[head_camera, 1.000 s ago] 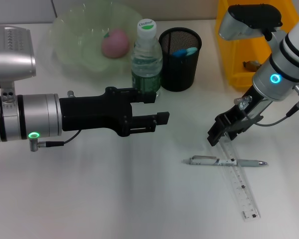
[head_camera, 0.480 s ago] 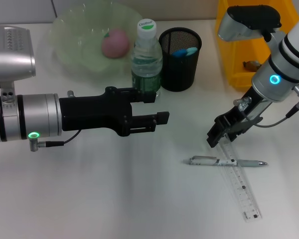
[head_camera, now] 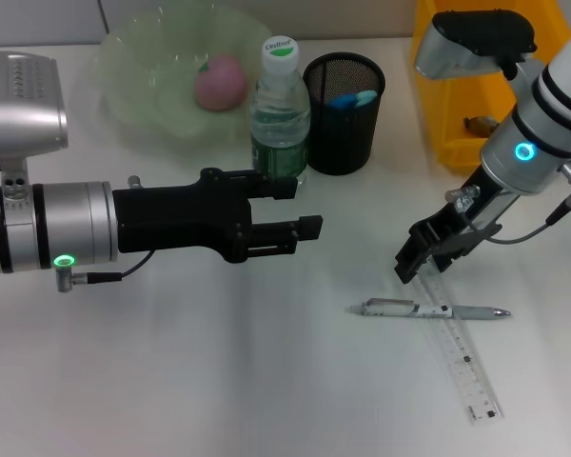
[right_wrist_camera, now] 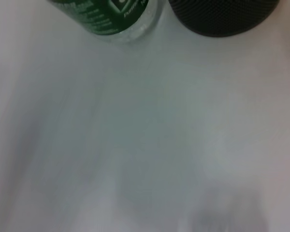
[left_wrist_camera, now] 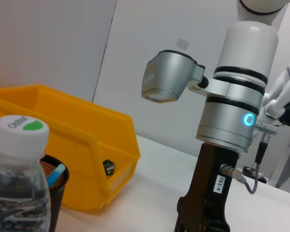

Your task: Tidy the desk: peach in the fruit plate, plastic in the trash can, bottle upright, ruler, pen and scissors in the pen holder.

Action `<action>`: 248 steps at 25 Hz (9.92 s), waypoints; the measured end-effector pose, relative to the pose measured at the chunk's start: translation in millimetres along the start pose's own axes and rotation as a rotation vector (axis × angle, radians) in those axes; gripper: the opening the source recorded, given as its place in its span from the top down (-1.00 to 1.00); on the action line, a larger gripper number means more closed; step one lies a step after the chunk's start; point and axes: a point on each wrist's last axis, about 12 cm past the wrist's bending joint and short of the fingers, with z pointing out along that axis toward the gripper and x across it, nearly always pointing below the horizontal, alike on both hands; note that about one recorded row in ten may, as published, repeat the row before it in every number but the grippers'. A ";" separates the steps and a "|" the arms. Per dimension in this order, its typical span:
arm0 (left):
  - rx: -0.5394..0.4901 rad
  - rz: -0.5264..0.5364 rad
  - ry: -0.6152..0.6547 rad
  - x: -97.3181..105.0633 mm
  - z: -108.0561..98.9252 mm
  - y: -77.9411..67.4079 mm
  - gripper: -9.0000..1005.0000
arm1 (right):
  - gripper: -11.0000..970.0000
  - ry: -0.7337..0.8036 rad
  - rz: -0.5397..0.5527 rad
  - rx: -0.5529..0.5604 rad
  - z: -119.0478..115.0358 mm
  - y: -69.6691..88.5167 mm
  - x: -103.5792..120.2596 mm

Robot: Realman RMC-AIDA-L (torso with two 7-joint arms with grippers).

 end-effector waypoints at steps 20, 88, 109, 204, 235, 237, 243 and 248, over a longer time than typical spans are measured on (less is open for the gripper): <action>0.000 -0.001 -0.002 -0.1 0.5 -0.1 -0.32 | -0.08 0.009 -0.020 0.019 1.3 2.8 -1.2; -0.011 0.005 0.000 -2.0 2.2 2.3 -0.32 | 0.17 0.030 -0.077 0.030 6.6 11.1 -3.4; -0.010 0.015 -0.001 -1.9 2.8 1.9 -0.32 | 0.17 0.004 -0.080 0.000 1.7 11.5 -3.8; -0.087 -0.001 -0.048 -4.9 -12.7 12.5 -0.32 | -0.32 -0.099 -0.201 0.116 -4.6 28.7 29.7; -0.101 0.019 -0.050 -10.2 -9.8 16.2 -0.32 | -0.32 -0.072 -0.231 0.136 2.3 34.8 23.7; -0.102 0.021 -0.050 -10.7 -9.5 16.5 -0.32 | -0.32 -0.073 -0.231 0.137 2.5 34.8 23.1; -0.104 0.024 -0.047 -11.2 -9.0 17.1 -0.32 | -0.32 -0.077 -0.231 0.144 2.5 33.8 22.4; -0.105 0.024 -0.047 -11.3 -9.0 17.3 -0.32 | -0.31 -0.081 -0.235 0.144 1.4 34.6 21.9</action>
